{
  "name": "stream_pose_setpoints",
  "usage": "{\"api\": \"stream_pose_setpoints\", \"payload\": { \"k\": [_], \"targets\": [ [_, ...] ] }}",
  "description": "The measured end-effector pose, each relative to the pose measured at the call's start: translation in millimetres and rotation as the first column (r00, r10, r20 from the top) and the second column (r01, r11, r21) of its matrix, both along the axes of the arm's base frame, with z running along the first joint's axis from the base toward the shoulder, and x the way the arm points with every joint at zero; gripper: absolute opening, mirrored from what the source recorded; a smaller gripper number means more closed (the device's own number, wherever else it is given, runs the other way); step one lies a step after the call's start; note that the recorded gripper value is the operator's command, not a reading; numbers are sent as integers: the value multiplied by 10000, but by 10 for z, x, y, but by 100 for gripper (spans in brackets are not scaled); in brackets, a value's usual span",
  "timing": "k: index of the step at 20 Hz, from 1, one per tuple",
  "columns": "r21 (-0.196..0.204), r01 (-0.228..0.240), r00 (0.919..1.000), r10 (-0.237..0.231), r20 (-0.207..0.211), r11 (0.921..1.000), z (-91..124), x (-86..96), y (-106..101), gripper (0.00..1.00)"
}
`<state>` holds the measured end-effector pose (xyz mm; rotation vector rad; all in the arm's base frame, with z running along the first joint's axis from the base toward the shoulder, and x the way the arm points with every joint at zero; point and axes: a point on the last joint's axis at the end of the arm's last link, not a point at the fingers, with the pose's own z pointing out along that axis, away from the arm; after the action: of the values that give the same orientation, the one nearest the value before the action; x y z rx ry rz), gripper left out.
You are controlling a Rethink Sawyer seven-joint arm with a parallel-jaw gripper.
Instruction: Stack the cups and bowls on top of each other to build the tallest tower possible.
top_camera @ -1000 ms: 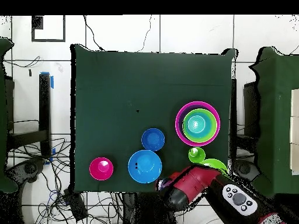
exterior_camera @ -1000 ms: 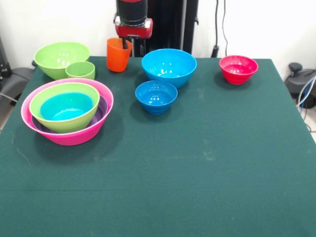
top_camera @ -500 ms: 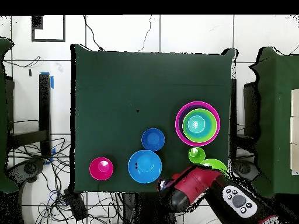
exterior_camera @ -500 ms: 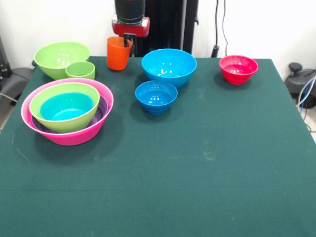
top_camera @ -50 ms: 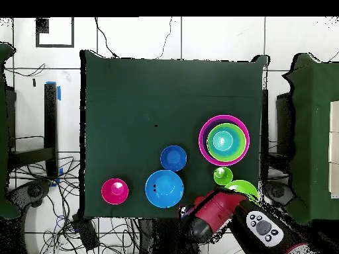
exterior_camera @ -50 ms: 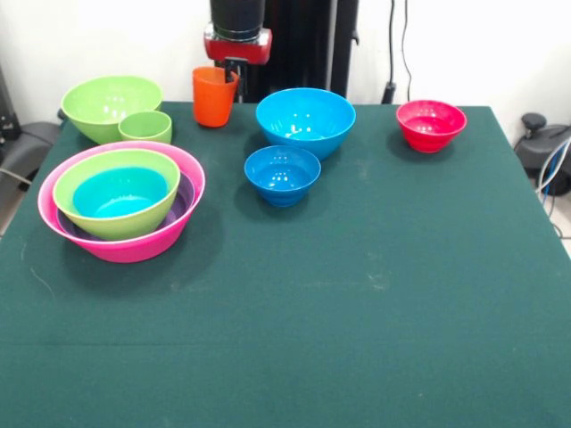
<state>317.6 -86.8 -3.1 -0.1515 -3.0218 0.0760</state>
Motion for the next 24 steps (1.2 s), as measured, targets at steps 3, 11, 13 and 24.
{"api": "stream_pose_setpoints", "payload": {
  "k": [3,11,13,24],
  "targets": [
    [-167,-42,10000,44,88,9999,40,7,-29,0],
    [-495,-282,9971,316,692,9984,188,135,-53,0],
    [-562,-326,9965,368,749,9979,211,145,-53,0],
    [-1076,-159,9925,287,1187,9941,445,284,-36,0]
  ]
}}
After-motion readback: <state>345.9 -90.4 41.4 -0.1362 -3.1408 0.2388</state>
